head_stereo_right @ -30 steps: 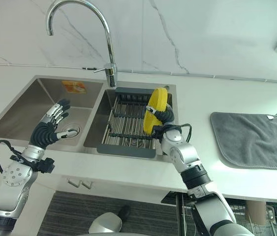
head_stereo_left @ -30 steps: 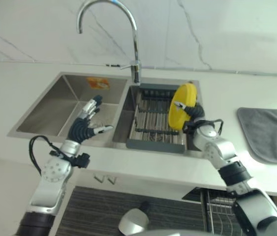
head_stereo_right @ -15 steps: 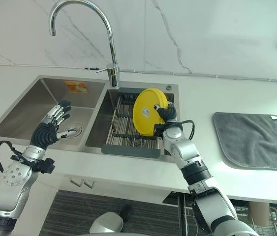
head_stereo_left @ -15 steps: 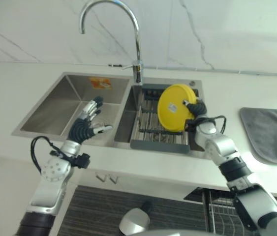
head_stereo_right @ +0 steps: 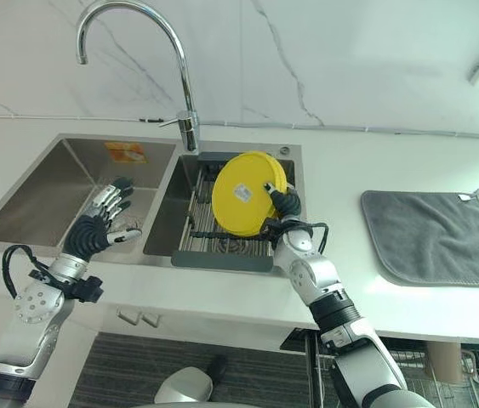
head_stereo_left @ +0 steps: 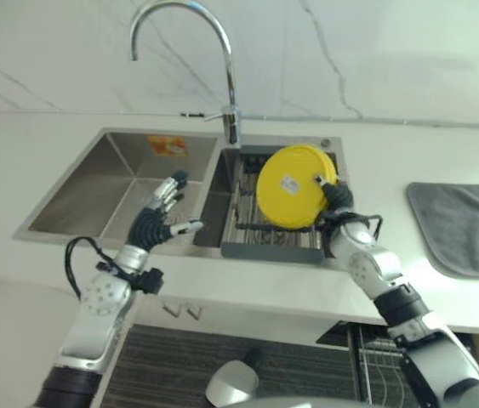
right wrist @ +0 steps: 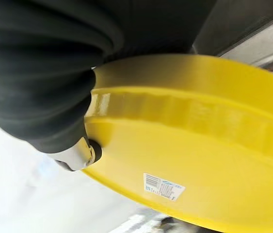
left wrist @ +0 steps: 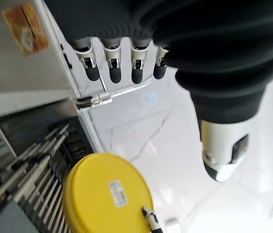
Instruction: Place the dishes in the dishwasher.
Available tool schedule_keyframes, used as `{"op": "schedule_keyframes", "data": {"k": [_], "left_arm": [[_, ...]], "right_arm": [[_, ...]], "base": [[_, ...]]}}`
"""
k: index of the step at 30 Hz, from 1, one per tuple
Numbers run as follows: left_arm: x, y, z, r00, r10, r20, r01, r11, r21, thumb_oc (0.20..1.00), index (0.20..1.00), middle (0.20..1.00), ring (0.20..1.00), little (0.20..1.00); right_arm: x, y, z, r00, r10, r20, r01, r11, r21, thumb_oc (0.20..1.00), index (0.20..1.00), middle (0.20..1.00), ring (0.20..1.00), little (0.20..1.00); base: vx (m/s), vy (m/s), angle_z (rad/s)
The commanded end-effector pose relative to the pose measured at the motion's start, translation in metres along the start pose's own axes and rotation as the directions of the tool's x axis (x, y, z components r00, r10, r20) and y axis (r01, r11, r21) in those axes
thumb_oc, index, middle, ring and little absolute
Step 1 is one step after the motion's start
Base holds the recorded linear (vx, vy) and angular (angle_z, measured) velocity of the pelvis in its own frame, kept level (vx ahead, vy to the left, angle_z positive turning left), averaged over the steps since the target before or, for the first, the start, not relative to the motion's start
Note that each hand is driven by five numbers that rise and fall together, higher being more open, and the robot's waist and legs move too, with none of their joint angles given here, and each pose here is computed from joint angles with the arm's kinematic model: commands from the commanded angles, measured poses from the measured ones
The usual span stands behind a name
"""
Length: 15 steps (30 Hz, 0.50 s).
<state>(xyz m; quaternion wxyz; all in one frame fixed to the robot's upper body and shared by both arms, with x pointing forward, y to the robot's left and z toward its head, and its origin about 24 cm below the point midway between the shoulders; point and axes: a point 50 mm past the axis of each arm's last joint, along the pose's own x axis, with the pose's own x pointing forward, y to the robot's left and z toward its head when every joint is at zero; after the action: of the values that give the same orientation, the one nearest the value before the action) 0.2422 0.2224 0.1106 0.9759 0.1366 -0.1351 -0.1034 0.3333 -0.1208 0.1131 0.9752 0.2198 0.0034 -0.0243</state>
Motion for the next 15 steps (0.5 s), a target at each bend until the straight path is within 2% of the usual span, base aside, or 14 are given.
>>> {"op": "schedule_keyframes", "data": {"k": [1,6,15], "left_arm": [[0.008,0.004,0.009,0.996,0.024,0.091,-0.024,1.000,0.002,1.000,1.000,1.000,1.000,1.000],[0.014,0.001,0.010,0.995,0.023,0.102,-0.023,1.000,0.000,1.000,1.000,1.000,1.000,1.000],[0.024,-0.006,0.013,0.993,0.009,0.117,-0.012,1.000,0.025,1.000,1.000,1.000,1.000,1.000]], "right_arm": [[-0.008,0.023,0.055,0.951,0.090,0.295,-0.152,0.969,0.197,0.200,0.200,0.200,0.200,0.200],[-0.018,0.018,0.067,0.922,0.096,0.376,-0.199,0.948,0.247,0.200,0.200,0.200,0.200,0.200],[-0.047,-0.020,0.099,0.846,0.014,0.534,-0.214,0.925,0.315,0.200,0.200,0.200,0.200,0.200]], "base": [[-0.06,-0.067,-0.30],[-0.01,-0.089,-0.29],[-0.01,-0.131,-0.48]]}}
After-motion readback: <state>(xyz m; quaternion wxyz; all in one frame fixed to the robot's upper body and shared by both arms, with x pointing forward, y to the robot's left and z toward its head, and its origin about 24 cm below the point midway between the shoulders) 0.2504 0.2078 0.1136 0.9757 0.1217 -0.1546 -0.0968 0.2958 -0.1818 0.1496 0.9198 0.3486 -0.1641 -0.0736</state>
